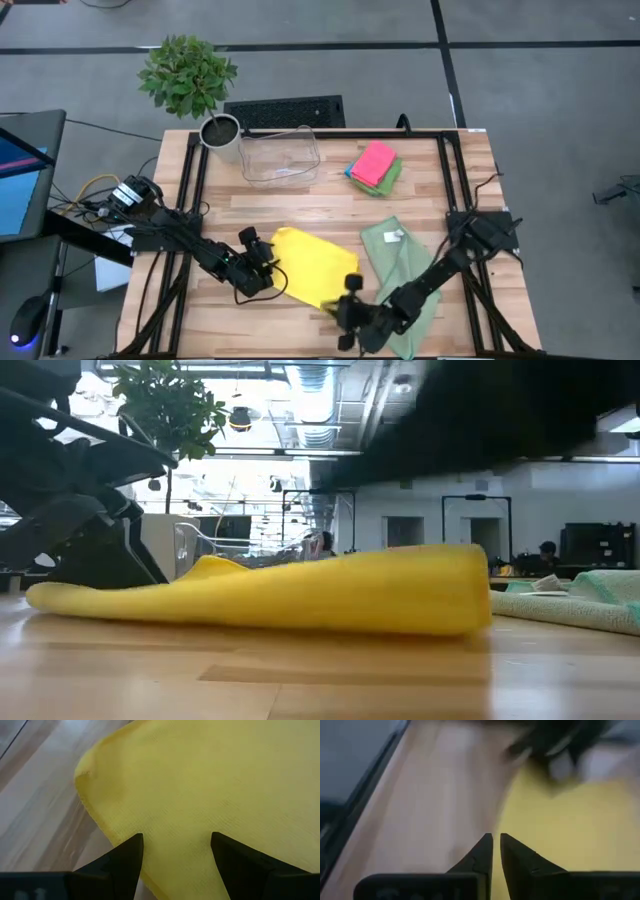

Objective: Fold microfiber towels
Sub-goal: Fold the yellow microfiber cloth

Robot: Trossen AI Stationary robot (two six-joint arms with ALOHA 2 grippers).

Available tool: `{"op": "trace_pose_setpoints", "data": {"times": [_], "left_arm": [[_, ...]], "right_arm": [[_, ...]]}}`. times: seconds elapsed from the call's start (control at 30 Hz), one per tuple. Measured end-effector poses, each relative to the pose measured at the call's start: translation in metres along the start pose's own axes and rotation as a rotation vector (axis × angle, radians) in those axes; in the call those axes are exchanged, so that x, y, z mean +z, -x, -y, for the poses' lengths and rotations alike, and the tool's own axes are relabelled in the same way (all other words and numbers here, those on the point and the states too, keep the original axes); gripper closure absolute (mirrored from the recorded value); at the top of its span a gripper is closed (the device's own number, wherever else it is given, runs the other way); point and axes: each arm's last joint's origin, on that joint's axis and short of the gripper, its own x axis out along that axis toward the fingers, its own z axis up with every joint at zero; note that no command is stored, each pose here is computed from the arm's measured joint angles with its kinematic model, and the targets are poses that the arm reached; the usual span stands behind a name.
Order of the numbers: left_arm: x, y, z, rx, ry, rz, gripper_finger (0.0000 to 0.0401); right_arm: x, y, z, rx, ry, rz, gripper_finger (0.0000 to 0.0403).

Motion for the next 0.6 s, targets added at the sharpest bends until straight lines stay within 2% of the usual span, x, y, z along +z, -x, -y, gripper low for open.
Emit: {"op": "trace_pose_setpoints", "data": {"times": [0.07,0.17,0.27,0.4,0.53,0.6], "left_arm": [[0.001,0.0,0.001,-0.005,0.004,0.004,0.0173],[0.003,0.0,0.002,-0.021,0.021,0.022,0.0173],[0.004,0.0,0.003,-0.024,0.015,0.027,0.0173],[0.005,-0.002,0.001,-0.018,0.012,0.026,0.0173],[0.005,-0.002,0.001,-0.019,0.015,0.027,0.0173],[0.005,-0.002,0.001,-0.018,0.014,0.027,0.0173]], "right_arm": [[0.004,0.008,0.01,-0.135,0.03,-0.002,0.0343],[-0.012,0.013,0.028,-0.262,0.034,-0.033,0.0343],[-0.025,0.017,0.046,-0.308,-0.102,-0.022,0.0343],[-0.072,0.013,0.064,-0.352,-0.254,-0.077,0.0352],[-0.107,0.013,0.07,-0.392,-0.404,-0.078,0.0373],[-0.113,0.016,0.068,-0.406,-0.446,-0.056,0.0385]]}}
